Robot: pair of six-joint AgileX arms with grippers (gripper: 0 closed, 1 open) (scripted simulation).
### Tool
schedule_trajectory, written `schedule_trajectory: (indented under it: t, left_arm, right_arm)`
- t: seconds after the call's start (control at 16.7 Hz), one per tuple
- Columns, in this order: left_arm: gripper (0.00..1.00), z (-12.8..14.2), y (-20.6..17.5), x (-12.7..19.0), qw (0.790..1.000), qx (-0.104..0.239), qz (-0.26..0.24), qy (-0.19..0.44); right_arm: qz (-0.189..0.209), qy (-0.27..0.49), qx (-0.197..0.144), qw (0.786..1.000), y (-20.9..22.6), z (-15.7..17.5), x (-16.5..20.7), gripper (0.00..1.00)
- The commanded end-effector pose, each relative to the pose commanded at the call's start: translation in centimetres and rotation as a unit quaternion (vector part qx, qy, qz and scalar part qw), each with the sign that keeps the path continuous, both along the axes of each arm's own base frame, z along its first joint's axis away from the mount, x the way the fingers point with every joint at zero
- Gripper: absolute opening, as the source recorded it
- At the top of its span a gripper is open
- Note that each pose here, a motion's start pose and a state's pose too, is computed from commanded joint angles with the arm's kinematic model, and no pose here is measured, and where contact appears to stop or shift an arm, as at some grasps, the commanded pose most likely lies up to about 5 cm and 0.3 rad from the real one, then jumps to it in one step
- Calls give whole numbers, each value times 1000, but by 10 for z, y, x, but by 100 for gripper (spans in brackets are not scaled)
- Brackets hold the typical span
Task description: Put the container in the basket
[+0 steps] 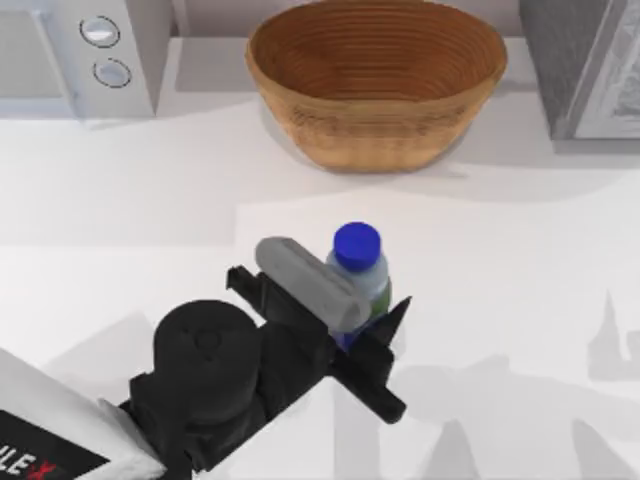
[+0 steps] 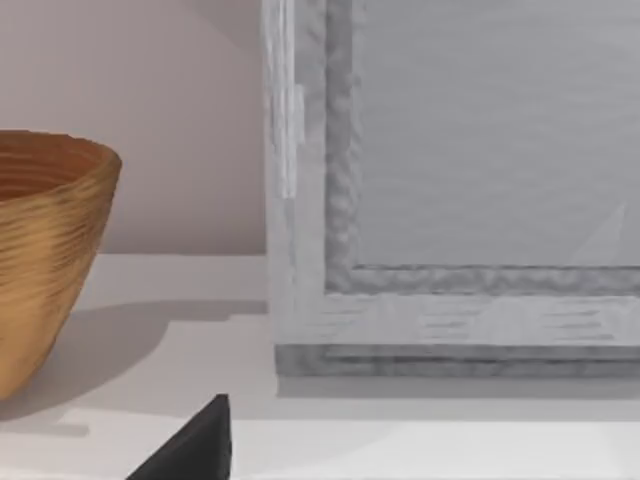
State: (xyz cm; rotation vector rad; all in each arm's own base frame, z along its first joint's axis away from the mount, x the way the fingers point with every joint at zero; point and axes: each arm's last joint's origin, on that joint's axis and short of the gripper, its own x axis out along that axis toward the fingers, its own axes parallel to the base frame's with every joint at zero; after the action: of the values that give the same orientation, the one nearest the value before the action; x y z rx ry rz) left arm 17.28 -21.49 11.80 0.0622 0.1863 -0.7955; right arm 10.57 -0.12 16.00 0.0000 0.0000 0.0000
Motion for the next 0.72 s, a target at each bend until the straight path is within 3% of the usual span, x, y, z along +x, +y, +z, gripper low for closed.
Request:
schedule_trajectory:
  t: [0.36, 0.72]
  left_arm:
    - [0, 43, 44, -41, 1000, -1, 3, -1]
    - [0, 47, 79, -74, 1000, 3, -4, 1]
  right_arm:
    - [0, 0, 0, 1000, 0, 0, 0, 100]
    - [0, 0, 0, 1000, 0, 0, 0, 100]
